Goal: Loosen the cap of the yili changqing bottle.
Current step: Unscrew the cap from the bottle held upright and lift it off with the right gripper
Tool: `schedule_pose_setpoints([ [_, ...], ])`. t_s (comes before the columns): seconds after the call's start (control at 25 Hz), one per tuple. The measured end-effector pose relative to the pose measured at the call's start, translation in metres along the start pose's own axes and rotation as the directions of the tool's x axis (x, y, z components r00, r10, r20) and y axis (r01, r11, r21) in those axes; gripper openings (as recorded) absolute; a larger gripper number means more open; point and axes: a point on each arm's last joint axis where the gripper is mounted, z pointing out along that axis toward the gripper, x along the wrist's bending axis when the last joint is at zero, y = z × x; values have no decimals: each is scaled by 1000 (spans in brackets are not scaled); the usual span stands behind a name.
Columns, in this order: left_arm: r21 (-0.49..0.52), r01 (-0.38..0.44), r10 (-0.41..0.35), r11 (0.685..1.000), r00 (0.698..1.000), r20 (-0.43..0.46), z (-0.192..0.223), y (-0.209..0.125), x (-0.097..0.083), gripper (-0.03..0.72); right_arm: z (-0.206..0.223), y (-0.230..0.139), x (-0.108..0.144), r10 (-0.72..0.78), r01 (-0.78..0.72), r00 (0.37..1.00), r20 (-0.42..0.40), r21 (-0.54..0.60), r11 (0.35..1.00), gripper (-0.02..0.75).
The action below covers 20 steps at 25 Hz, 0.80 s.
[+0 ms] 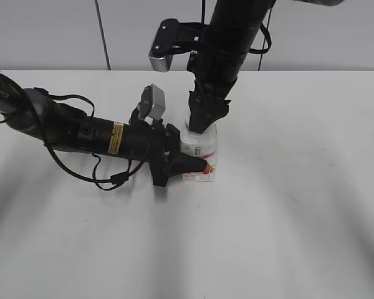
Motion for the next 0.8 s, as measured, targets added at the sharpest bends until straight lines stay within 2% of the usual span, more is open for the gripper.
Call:
schedule_pose_setpoints([
  [0.24,0,0,0,1000,1000,0,0,0,0,366,-10,0,7,55,-54,997,-51,6,998,577],
  [0.48,1,-1,1,1000,1000,1,0,0,0,366,-30,2,10,210,-211,977,-26,-7,978,577],
  [0.64,1,-1,1,1000,1000,1,0,0,0,366,-44,5,9,440,-440,898,4,-23,898,577],
  [0.8,1,-1,1,1000,1000,1,0,0,0,366,-51,3,7,679,-678,733,45,-27,734,577],
])
